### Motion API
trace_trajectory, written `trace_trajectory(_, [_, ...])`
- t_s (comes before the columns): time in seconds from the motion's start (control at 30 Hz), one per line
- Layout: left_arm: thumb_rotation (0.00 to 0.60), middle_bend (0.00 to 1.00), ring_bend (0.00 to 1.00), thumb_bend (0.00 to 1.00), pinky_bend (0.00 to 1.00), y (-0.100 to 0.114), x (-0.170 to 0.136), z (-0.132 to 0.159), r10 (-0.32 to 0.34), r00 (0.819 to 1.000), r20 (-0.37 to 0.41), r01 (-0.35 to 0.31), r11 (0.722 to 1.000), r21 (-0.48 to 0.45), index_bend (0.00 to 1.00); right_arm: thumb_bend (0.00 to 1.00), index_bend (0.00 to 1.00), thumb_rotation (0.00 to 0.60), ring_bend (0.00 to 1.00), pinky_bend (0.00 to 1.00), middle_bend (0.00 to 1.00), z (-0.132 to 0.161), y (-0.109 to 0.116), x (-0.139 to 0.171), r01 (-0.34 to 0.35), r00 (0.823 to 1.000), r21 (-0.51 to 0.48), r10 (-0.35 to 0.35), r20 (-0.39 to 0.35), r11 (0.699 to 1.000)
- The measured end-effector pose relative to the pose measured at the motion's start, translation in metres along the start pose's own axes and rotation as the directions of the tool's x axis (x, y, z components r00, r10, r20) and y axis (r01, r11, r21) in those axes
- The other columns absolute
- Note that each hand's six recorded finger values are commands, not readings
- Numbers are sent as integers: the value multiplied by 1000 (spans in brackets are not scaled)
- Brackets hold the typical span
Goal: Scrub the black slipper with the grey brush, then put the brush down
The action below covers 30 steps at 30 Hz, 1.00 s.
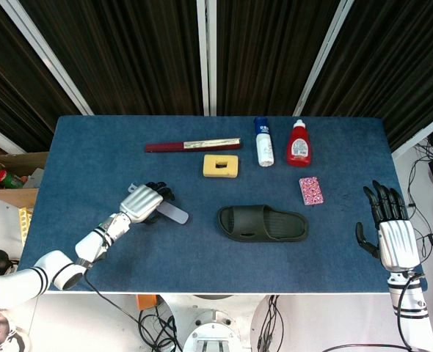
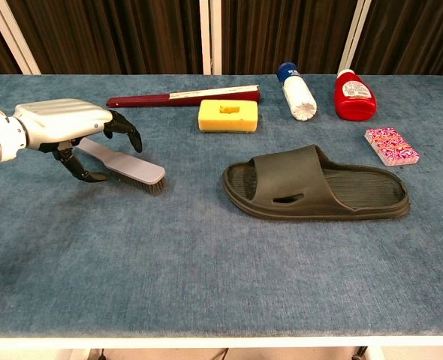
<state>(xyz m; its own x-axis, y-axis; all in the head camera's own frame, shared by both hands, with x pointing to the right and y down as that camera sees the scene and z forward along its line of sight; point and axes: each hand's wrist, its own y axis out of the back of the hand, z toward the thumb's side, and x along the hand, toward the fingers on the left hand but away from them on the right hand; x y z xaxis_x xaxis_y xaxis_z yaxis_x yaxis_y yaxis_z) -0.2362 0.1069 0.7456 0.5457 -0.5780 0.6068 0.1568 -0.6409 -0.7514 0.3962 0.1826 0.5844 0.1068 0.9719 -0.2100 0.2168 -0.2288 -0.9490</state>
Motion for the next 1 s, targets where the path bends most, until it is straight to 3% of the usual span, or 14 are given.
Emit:
trace_trajectory(0.53, [600,266,154,310,279,-1,1,-2,-13,1000,-8,13,1000,-5,382,508,0,600,0,0,0,-1,-3,-1,-12,1000,1,12,5,1000])
trace_trajectory(0.83, [600,350,201,311,291,1,2,-1,0,1000,-11,0,1000,-28,537,511,0,600,0,0,0,-2,-4,-1,-15,1000,0,15,6,1000])
trace_trajectory(1.0, [600,435,254,311,348,2,3,0,11,1000,-15,-12,999,-53,589,511,0,600,0,0,0,-3,-3,0,-16,1000,0,16,8,1000])
